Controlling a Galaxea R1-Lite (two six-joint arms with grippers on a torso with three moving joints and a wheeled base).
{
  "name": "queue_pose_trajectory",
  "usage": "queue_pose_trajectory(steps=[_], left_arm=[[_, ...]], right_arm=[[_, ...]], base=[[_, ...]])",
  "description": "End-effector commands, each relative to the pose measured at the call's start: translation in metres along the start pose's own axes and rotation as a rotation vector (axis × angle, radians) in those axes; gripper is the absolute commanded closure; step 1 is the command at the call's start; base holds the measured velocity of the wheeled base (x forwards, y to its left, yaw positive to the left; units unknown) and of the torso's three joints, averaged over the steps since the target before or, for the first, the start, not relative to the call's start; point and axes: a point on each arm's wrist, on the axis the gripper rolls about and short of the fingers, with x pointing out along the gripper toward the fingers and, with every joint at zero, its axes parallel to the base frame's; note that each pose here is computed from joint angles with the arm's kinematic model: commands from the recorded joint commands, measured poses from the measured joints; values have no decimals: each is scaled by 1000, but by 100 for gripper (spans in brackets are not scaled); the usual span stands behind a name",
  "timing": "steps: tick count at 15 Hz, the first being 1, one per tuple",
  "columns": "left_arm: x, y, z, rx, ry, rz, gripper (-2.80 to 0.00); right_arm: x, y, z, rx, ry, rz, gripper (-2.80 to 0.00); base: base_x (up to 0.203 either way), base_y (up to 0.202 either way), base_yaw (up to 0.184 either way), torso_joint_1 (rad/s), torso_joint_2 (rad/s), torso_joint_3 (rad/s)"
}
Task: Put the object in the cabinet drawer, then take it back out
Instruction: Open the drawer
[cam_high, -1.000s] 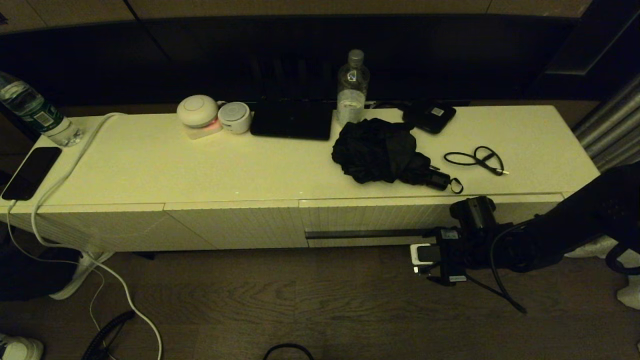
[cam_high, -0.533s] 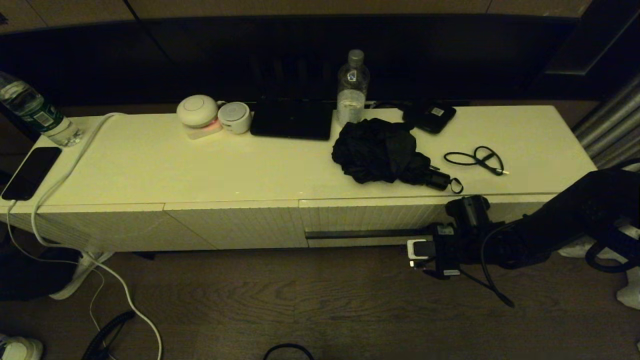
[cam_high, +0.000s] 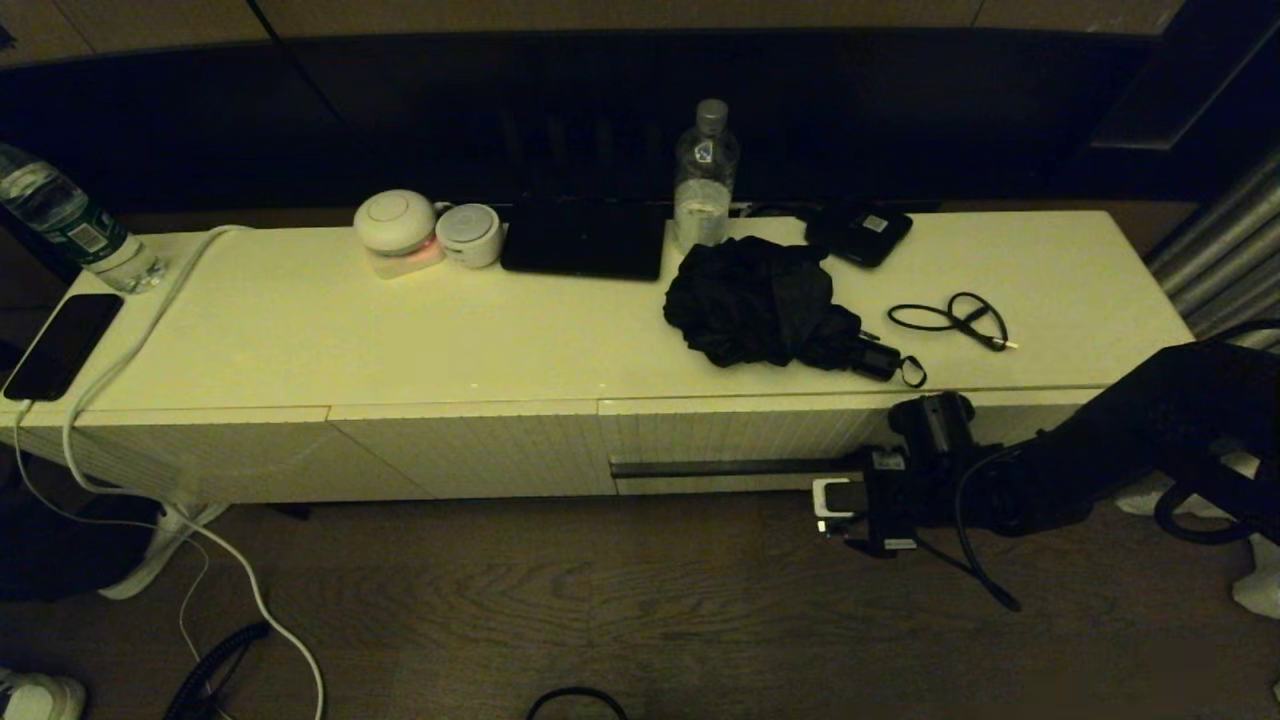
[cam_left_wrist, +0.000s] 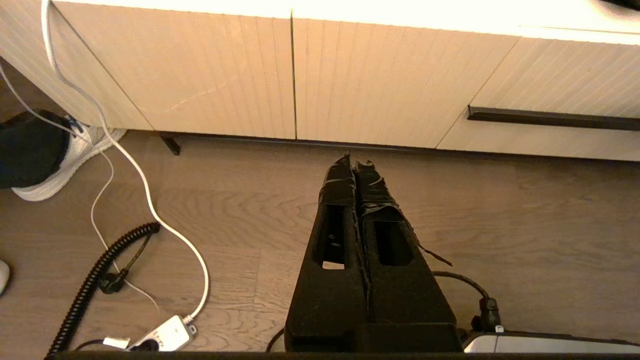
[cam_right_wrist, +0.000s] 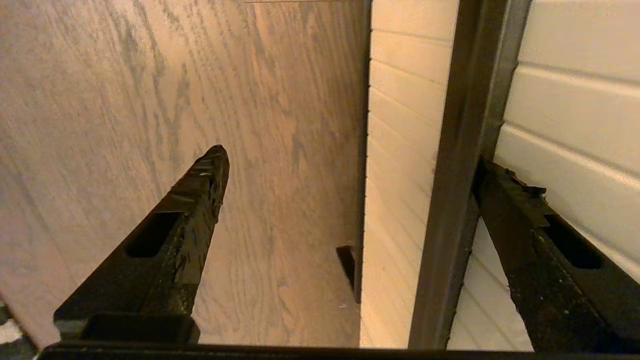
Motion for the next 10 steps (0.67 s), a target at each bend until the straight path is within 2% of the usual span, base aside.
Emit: queue_pose_trajectory(steps=[1,5,10], left_arm=[[0,0,0,-1,-1,1,0],[0,0,0,-1,-2,1,0],[0,0,0,-1,-2,1,0]], right_arm=[[5,-2,0,-8,-2,-7,-280],[4,-5,1,-9,-3,-20,-280],[-1,14,-3,2,6,46,-280]], base=[[0,0,0,0,0,0],[0,0,0,0,0,0],[0,0,0,0,0,0]])
